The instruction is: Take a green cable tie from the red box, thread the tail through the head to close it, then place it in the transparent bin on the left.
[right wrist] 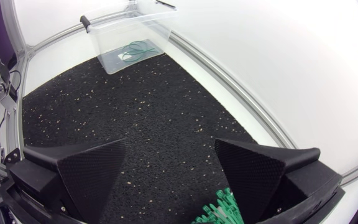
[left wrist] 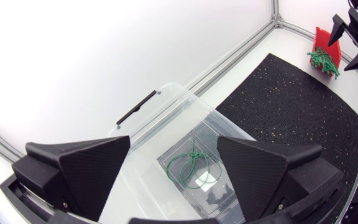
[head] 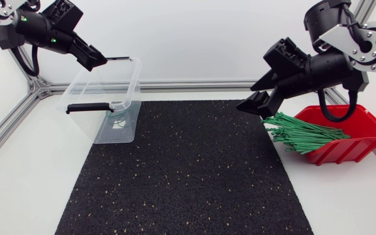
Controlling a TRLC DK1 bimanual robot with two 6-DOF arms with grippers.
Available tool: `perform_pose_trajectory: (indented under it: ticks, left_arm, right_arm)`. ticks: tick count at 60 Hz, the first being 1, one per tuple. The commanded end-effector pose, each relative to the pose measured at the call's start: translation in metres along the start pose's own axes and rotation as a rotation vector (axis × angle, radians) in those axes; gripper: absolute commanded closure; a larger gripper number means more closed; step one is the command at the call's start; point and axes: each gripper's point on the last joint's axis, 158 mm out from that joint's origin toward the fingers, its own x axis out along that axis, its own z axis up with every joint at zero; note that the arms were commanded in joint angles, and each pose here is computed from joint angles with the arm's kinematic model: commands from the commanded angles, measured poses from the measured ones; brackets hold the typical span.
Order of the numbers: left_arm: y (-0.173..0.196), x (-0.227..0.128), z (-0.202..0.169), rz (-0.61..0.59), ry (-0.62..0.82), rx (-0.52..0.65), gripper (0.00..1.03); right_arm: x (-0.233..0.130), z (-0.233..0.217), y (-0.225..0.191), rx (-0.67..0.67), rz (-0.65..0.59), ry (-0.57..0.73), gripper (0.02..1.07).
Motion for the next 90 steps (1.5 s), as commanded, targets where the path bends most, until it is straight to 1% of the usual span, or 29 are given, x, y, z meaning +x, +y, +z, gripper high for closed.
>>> perform_pose_trajectory:
  ticks: [1,10,14,18,21,27,33,42,44,48,51,56,62,71,80,90]
  left_arm:
    - [0.008,-0.024,0.009,0.064,-0.028,-0.039,0.04]
    - [0.013,-0.047,0.011,0.205,-0.073,-0.078,0.04]
    - [0.006,-0.057,0.009,0.243,-0.093,-0.076,0.04]
    - [0.004,-0.070,0.009,0.283,-0.144,-0.092,0.04]
    - [-0.003,-0.079,0.009,0.286,-0.170,-0.087,0.04]
    - [-0.013,-0.090,-0.002,0.289,-0.189,-0.130,0.04]
    - [-0.021,-0.094,-0.014,0.285,-0.200,-0.170,0.04]
    - [-0.037,-0.095,-0.043,0.272,-0.200,-0.281,0.04]
    - [-0.040,-0.097,-0.046,0.277,-0.223,-0.299,0.04]
    - [-0.044,-0.103,-0.049,0.304,-0.287,-0.293,0.04]
    - [-0.048,-0.108,-0.056,0.314,-0.320,-0.313,0.04]
    - [-0.057,-0.109,-0.068,0.318,-0.332,-0.317,0.04]
    - [-0.066,-0.113,-0.076,0.323,-0.368,-0.324,0.04]
    - [-0.076,-0.120,-0.087,0.328,-0.390,-0.330,0.04]
    - [-0.092,-0.120,-0.101,0.316,-0.402,-0.335,0.05]
    - [-0.102,-0.126,-0.112,0.335,-0.428,-0.339,0.05]
  right_arm:
    - [-0.011,-0.007,-0.005,0.014,-0.036,-0.013,0.06]
    - [-0.027,-0.013,-0.012,0.026,-0.108,-0.056,0.06]
    - [-0.037,-0.011,-0.018,0.037,-0.152,-0.098,0.06]
    - [-0.042,-0.019,-0.022,0.058,-0.175,-0.100,0.06]
    - [-0.047,-0.022,-0.022,0.068,-0.191,-0.111,0.06]
    - [-0.060,-0.028,-0.029,0.104,-0.245,-0.145,0.06]
    - [-0.073,-0.028,-0.032,0.110,-0.306,-0.199,0.06]
    - [-0.083,-0.044,-0.038,0.139,-0.382,-0.238,0.06]
    - [-0.087,-0.048,-0.041,0.150,-0.403,-0.249,0.06]
    - [-0.092,-0.053,-0.046,0.153,-0.451,-0.282,0.06]
    - [-0.094,-0.059,-0.046,0.174,-0.468,-0.292,0.06]
    - [-0.100,-0.066,-0.045,0.188,-0.498,-0.311,0.06]
    - [-0.114,-0.072,-0.049,0.200,-0.596,-0.360,0.06]
    - [-0.130,-0.076,-0.045,0.202,-0.693,-0.426,0.06]
    - [-0.139,-0.081,-0.032,0.236,-0.726,-0.495,0.06]
    - [-0.138,-0.093,-0.023,0.279,-0.737,-0.515,0.06]
